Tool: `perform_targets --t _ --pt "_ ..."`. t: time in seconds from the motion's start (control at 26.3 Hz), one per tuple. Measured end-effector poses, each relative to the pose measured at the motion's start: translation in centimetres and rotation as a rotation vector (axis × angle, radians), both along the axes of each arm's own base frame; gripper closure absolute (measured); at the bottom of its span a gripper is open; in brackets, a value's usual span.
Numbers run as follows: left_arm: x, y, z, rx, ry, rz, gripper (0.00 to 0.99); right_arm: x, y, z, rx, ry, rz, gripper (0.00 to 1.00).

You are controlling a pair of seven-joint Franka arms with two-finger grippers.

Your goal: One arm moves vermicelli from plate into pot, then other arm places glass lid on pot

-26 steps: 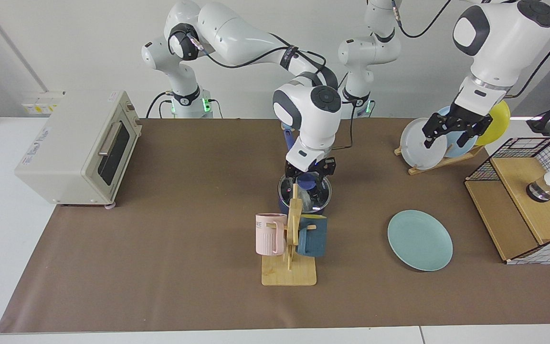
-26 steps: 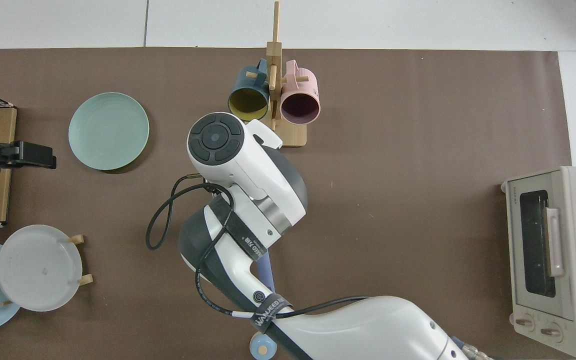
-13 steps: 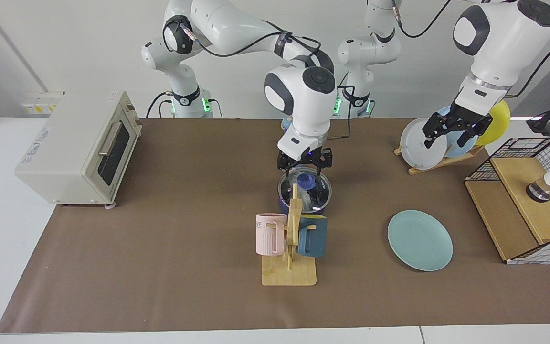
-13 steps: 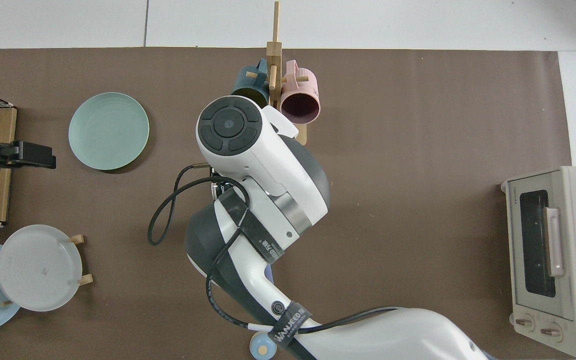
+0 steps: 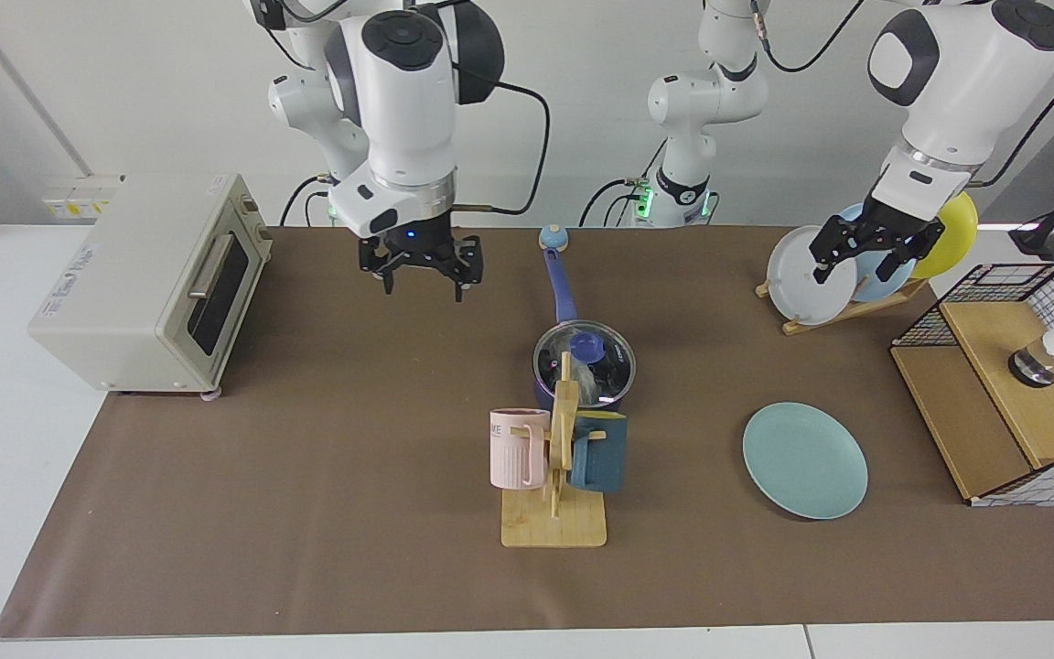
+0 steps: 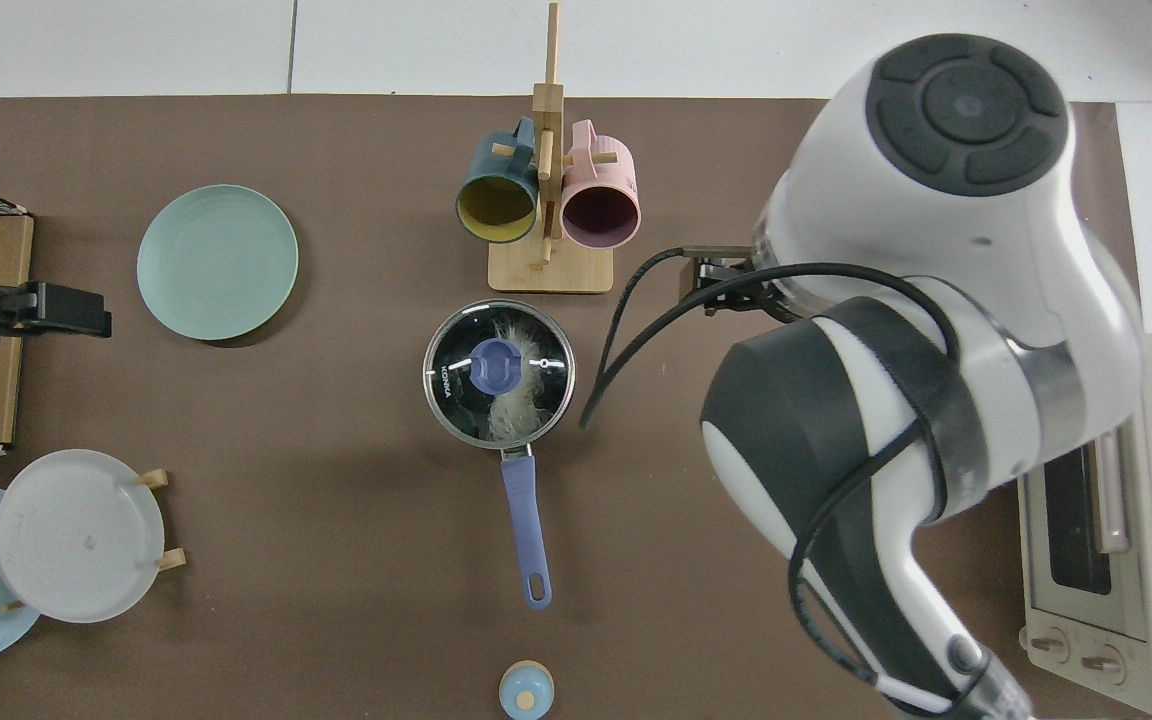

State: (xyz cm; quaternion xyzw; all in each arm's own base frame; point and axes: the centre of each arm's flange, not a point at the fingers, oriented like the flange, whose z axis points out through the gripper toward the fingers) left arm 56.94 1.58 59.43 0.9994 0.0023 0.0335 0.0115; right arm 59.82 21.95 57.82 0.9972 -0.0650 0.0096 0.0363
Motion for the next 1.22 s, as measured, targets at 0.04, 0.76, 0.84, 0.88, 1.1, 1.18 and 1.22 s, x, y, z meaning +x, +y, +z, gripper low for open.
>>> perform_targets --t 0.04,0.76,0.84,0.88,1.1,1.18,1.22 --pt "0.0 0.0 0.0 0.000 0.000 0.000 0.000 -0.1 -1.6 0.0 -0.004 0.008 0.007 0.00" --pt "0.0 0.0 0.0 0.000 0.000 0.000 0.000 -3.8 -22.8 -0.8 0.006 0.044 0.020 0.00" --pt "0.0 0.0 0.0 0.000 0.000 0.000 0.000 -3.9 -23.0 -1.6 0.007 0.031 0.019 0.00" --pt "0.0 0.0 0.0 0.000 0.000 0.000 0.000 -4.0 -23.1 -2.1 0.007 0.031 0.019 0.00" --pt "0.0 0.0 0.0 0.000 0.000 0.000 0.000 -4.1 -22.9 -2.9 0.008 0.031 0.023 0.00" --pt "0.0 0.0 0.0 0.000 0.000 0.000 0.000 -4.1 -23.0 -2.8 0.008 0.029 0.022 0.00" --pt "0.0 0.0 0.0 0.000 0.000 0.000 0.000 -4.1 -23.0 -2.8 0.009 0.028 0.021 0.00"
